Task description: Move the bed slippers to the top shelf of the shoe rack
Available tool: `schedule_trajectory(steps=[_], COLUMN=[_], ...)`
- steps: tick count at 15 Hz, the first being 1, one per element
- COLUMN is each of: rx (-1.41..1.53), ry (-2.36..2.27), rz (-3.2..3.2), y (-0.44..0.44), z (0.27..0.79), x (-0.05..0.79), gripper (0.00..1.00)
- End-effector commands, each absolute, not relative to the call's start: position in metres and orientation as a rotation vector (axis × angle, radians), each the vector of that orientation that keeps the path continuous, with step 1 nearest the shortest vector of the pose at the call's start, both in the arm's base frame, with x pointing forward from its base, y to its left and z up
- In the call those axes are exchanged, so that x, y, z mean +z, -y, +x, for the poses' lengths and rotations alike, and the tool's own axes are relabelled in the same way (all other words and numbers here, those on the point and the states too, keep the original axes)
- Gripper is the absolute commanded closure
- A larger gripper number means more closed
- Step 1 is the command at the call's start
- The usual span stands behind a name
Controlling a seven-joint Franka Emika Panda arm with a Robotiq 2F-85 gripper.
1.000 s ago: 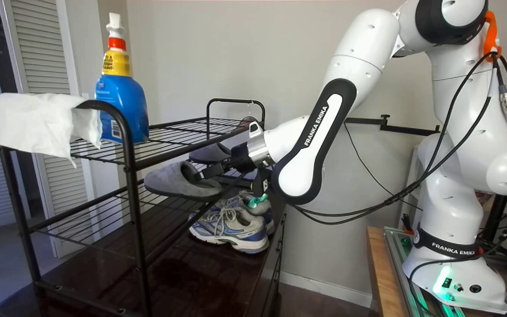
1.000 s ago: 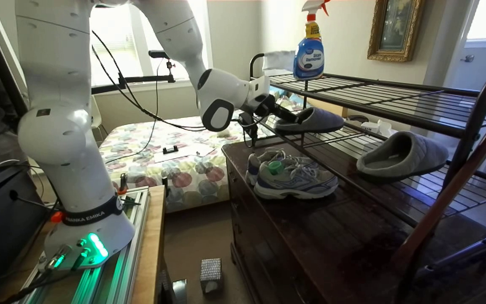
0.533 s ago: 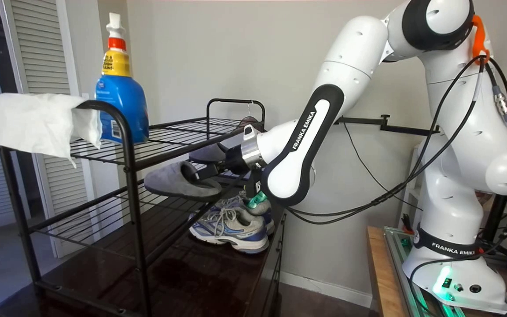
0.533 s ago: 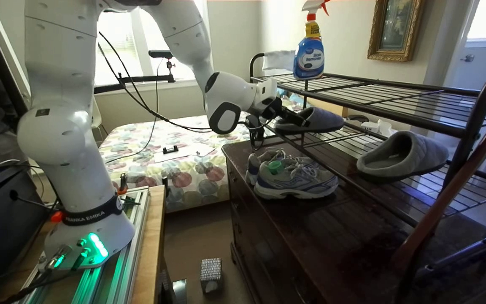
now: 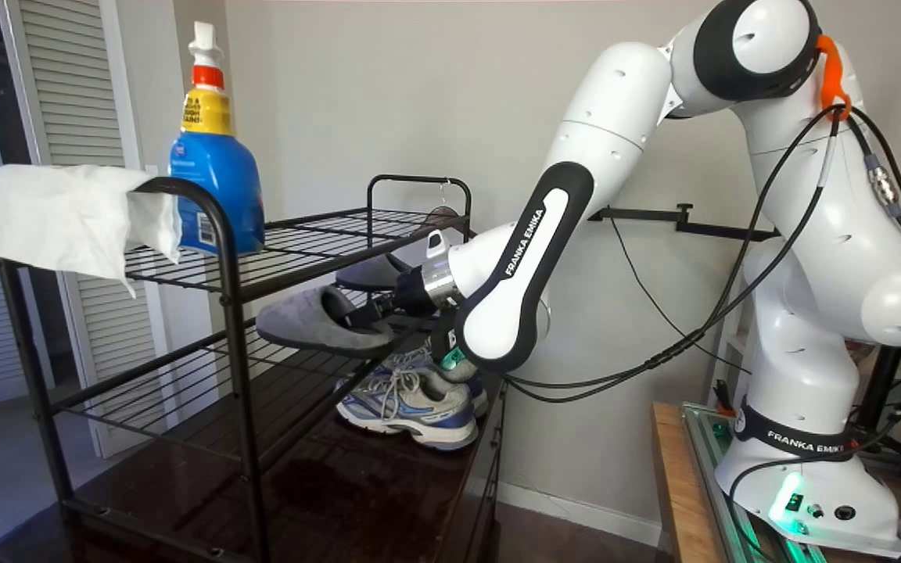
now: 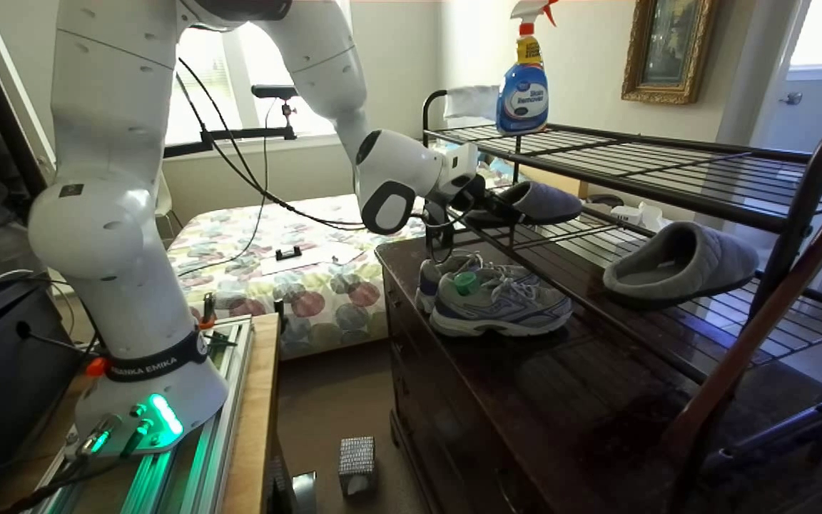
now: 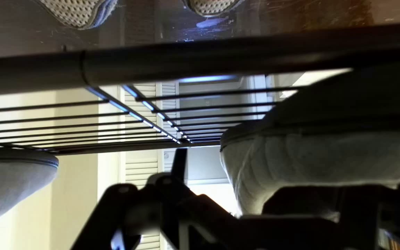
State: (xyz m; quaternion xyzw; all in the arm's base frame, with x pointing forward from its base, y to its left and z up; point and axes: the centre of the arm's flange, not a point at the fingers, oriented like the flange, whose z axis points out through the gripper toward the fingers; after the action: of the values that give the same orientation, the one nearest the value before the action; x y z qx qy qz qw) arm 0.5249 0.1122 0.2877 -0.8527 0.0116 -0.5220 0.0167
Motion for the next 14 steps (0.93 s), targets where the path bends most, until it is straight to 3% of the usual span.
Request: schedule_trajectory(steps=[1,9,14], rx=[-1.612,-1.605,-1.472], ry=[-0.015,0.005,0.119], rz=[-2.668,-2.665,-2.617], y=[-0.116,-0.12,-0.13], z=[0.534,0.534,0.523], x=[0.281,0.283,0.294], gripper=[0.42,0.98,0.98])
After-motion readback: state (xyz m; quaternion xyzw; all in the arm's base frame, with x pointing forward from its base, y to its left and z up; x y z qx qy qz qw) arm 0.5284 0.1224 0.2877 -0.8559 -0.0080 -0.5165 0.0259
